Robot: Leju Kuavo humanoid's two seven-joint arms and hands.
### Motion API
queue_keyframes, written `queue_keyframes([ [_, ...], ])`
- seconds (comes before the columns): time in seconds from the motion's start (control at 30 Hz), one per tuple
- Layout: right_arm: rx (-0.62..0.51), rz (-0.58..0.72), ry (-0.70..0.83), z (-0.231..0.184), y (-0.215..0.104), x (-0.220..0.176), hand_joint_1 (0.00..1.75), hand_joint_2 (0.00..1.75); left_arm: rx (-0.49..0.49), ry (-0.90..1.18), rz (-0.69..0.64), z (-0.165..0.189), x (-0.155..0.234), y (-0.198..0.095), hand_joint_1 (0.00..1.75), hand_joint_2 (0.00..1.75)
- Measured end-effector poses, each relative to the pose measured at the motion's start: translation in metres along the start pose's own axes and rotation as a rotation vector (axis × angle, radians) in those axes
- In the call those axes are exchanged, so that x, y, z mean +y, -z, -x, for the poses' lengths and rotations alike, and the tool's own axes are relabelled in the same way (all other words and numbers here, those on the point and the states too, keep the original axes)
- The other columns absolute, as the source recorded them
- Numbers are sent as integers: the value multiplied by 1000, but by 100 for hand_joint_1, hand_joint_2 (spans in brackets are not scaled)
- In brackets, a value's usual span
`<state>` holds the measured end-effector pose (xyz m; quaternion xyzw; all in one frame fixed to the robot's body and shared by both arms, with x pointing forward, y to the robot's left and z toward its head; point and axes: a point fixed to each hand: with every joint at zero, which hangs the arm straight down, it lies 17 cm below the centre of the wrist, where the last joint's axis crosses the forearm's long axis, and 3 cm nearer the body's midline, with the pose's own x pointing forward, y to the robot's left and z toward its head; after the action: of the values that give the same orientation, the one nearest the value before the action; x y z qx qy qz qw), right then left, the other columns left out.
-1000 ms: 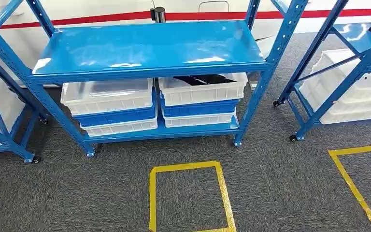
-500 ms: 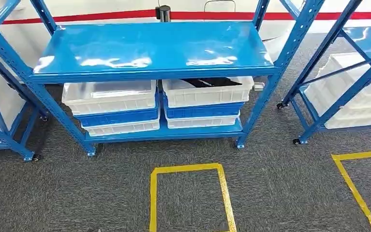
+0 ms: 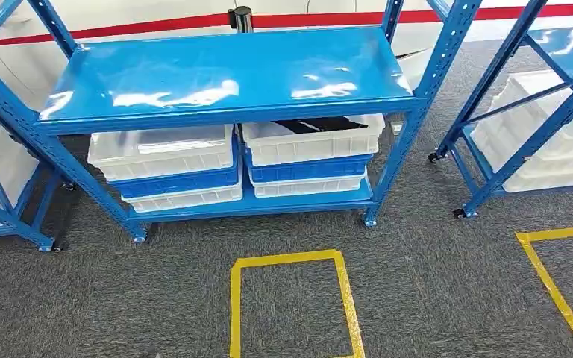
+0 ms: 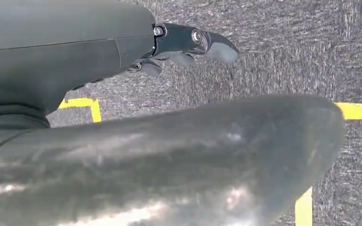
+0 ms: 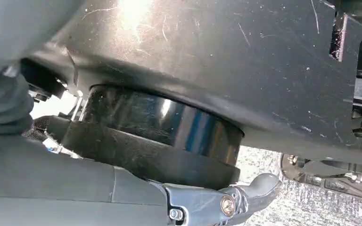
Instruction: Take the parts from the cabinet and place them on the table.
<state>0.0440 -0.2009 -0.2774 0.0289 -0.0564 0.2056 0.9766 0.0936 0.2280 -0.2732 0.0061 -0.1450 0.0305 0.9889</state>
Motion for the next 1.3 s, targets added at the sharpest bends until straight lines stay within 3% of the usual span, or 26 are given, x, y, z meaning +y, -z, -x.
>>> queue_keyframes([
  [1.3,9,4,8,7,0,2,0,0,-1,11,5,1,-4,0,0,0],
])
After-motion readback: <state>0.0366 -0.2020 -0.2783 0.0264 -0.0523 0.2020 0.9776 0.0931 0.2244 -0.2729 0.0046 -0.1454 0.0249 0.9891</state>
